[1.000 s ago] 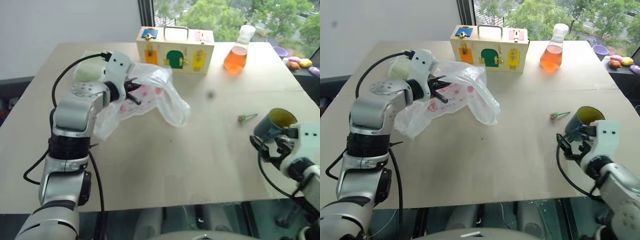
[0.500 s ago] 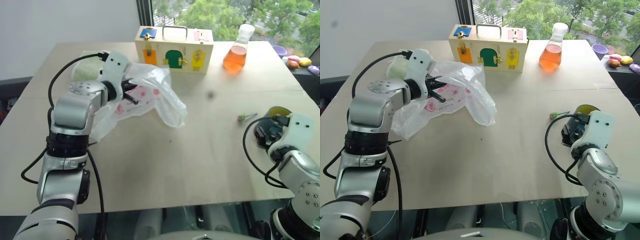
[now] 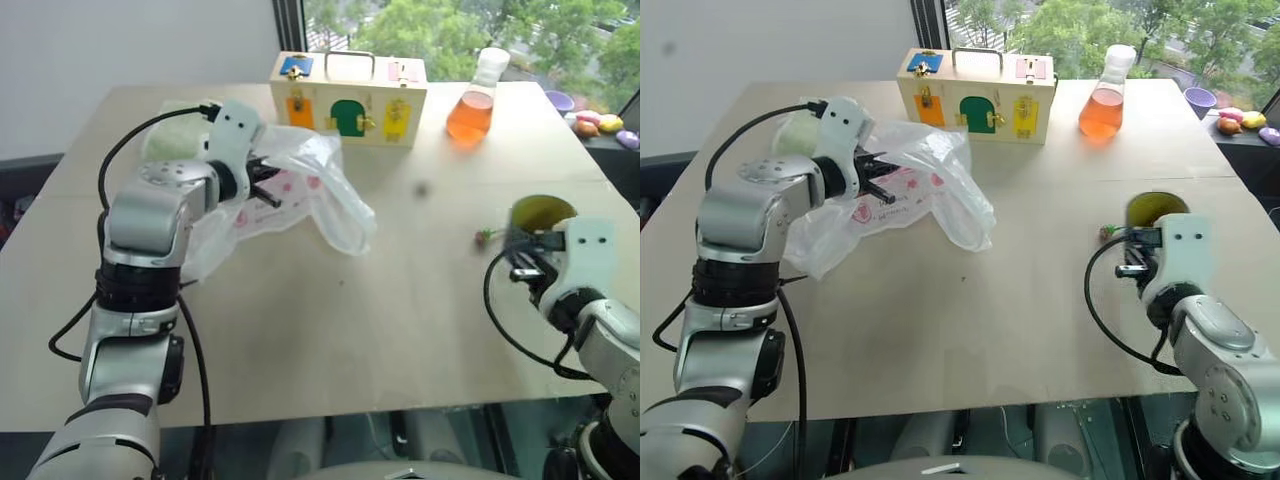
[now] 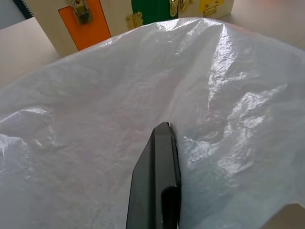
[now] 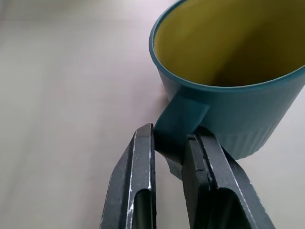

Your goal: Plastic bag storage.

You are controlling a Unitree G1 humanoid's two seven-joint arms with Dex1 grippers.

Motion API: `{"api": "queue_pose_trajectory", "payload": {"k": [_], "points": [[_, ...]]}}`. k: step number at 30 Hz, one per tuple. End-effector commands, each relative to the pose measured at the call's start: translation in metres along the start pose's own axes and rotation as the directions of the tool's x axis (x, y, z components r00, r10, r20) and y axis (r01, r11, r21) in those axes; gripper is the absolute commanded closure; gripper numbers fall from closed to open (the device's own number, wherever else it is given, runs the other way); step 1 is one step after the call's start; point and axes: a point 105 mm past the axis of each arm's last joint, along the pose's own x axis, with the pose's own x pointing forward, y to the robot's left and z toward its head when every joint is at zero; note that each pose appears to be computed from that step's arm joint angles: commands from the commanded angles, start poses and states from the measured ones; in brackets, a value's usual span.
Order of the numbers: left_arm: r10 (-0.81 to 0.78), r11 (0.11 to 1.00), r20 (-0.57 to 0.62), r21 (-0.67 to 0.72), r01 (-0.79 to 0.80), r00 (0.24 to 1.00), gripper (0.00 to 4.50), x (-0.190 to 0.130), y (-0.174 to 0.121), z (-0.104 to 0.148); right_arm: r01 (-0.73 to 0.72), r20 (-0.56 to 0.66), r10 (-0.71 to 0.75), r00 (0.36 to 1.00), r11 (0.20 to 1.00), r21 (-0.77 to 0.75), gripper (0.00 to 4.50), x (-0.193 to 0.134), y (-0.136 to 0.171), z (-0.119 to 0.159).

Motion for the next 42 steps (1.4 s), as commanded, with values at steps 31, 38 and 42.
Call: {"api": "queue_pose_trajectory", "payload": {"k": [31,38,42], "points": [[-0.483,0.786,0.206,-0.326,0.526,0.851,4.50,-0.061,-0.061,0.057,-0.801,-0.070,0.868,0.492,0.420,-0.427,4.49,0.097,0.187,0.061],[-0.480,0.771,0.227,-0.352,0.531,0.847,4.50,-0.058,-0.067,0.057,-0.799,-0.017,0.921,0.389,0.328,-0.504,4.49,0.115,0.235,0.073],[-0.467,0.775,0.230,-0.359,0.520,0.854,4.50,-0.059,-0.069,0.054,-0.752,0.026,0.896,0.442,0.387,-0.534,3.27,0.134,0.236,0.071]]}}
